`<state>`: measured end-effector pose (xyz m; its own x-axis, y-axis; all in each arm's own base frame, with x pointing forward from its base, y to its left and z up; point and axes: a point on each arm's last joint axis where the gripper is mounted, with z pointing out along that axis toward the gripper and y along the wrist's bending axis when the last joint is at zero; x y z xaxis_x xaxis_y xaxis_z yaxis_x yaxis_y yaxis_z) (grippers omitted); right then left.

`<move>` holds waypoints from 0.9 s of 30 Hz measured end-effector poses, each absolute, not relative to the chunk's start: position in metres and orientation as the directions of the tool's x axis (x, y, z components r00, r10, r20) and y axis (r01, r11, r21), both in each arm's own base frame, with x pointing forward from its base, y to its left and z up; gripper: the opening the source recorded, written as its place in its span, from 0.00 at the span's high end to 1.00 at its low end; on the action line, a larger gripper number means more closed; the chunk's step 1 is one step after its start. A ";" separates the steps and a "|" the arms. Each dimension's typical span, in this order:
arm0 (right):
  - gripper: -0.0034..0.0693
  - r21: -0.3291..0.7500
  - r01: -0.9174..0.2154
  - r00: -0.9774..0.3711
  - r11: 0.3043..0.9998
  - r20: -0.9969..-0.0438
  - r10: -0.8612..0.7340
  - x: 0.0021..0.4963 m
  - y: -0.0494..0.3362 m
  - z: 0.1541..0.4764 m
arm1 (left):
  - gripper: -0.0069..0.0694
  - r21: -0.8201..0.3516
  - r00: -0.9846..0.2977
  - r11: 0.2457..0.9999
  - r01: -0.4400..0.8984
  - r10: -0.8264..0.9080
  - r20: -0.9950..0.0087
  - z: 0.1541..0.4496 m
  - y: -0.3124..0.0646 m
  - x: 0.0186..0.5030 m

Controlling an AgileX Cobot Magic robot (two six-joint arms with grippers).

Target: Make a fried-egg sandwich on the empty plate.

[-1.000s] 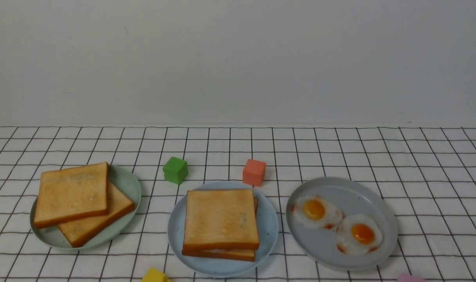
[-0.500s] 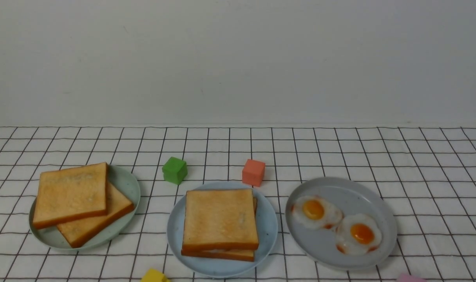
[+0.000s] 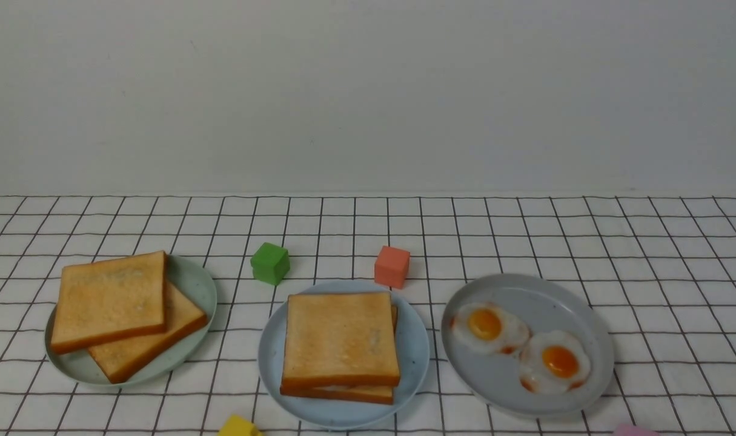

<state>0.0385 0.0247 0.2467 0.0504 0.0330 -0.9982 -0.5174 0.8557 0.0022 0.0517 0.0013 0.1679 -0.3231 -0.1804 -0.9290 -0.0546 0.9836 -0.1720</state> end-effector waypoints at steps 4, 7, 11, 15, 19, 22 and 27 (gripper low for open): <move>0.90 0.002 -0.518 0.049 0.855 -0.998 0.032 0.038 0.025 0.247 | 0.90 -0.167 -0.323 0.984 -0.055 -0.176 -0.930 0.168 0.001 0.052; 0.89 0.002 -0.518 0.049 0.855 -0.998 0.032 0.038 0.025 0.247 | 0.90 -0.167 -0.323 0.984 -0.055 -0.176 -0.930 0.168 0.001 0.052; 0.88 0.002 -0.518 0.049 0.855 -0.998 0.032 0.038 0.025 0.247 | 0.90 -0.167 -0.323 0.984 -0.055 -0.176 -0.930 0.168 0.001 0.052; 0.87 0.002 -0.518 0.049 0.855 -0.998 0.032 0.038 0.025 0.247 | 0.90 -0.165 -0.323 0.985 -0.055 -0.174 -0.930 0.168 0.002 0.052; 0.87 -0.001 -0.518 0.051 0.856 -0.998 0.030 0.038 0.025 0.247 | 0.90 -0.165 -0.323 0.985 -0.055 -0.174 -0.930 0.168 0.002 0.052; 0.86 -0.090 -0.503 0.095 0.859 -0.994 -0.048 0.039 0.024 0.247 | 0.89 -0.165 -0.323 0.985 -0.055 -0.174 -0.930 0.168 0.002 0.052; 0.85 -0.243 -0.460 0.175 0.854 -0.968 -0.181 0.040 0.023 0.246 | 0.89 -0.164 -0.323 0.985 -0.055 -0.173 -0.931 0.168 0.002 0.052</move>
<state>0.0402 0.0225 0.2461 0.1748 -0.1808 -0.9679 -0.4603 0.8539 -0.2427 0.0517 0.0016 0.1679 -0.3228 -0.1728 -0.9305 -0.0552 0.9850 -0.1638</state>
